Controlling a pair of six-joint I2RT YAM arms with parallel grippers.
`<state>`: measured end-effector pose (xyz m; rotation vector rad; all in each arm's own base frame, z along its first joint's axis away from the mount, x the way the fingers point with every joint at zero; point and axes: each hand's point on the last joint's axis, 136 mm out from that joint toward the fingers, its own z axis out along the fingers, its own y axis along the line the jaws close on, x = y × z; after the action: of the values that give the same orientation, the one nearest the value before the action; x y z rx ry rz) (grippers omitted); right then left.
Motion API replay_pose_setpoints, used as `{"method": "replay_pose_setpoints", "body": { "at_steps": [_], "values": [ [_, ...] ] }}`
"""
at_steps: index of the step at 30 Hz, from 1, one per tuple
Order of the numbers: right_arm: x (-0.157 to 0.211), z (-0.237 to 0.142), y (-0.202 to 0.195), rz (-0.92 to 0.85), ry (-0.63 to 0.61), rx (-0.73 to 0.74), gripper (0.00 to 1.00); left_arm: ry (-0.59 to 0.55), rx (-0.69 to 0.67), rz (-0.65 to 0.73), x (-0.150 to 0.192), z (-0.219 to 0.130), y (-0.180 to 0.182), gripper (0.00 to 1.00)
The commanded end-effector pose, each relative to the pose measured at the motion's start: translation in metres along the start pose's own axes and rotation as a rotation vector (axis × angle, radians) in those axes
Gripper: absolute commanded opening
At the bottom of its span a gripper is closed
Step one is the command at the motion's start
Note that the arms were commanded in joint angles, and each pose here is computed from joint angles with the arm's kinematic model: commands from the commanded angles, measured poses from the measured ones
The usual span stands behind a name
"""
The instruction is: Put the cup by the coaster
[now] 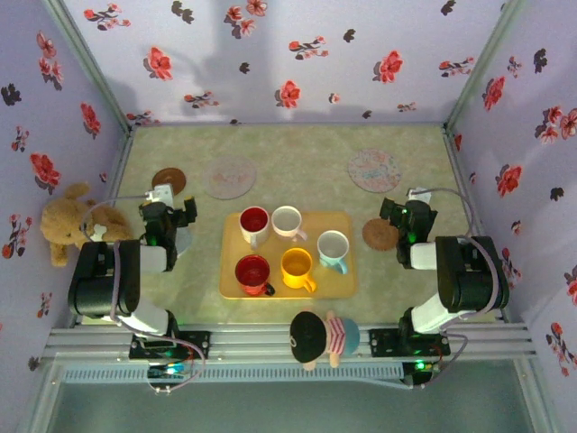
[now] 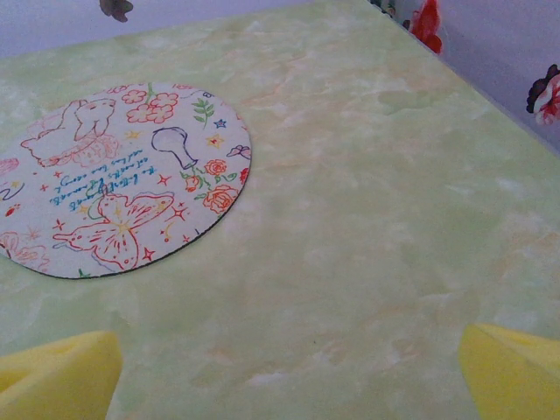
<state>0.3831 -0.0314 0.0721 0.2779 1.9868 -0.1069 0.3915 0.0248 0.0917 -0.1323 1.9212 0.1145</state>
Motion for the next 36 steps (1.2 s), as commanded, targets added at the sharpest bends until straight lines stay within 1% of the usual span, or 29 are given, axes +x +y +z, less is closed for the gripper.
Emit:
{"method": "replay_pose_setpoints", "body": {
  "at_steps": [1, 22, 26, 30, 36],
  "values": [
    [-0.016, 0.001, 0.001, -0.002, -0.049, 0.004, 0.99, -0.007, 0.014, 0.029, -0.005, 0.004, -0.004, 1.0],
    [-0.017, 0.001, 0.001, -0.001, -0.054, 0.004, 1.0, -0.009, 0.016, 0.027, -0.005, 0.003, -0.004, 1.0],
    [-0.023, -0.002, -0.005, 0.015, -0.059, 0.042, 0.99, -0.019, 0.012, 0.027, -0.009, 0.001, -0.004, 1.0],
    [-0.031, -0.008, -0.005, 0.008, -0.061, 0.049, 0.99, -0.035, 0.01, 0.024, -0.021, -0.008, -0.002, 1.0],
    [-0.052, -0.02, -0.003, -0.008, -0.055, 0.059, 0.99, -0.079, 0.011, 0.018, -0.054, -0.032, 0.0, 1.0]
  ]
}}
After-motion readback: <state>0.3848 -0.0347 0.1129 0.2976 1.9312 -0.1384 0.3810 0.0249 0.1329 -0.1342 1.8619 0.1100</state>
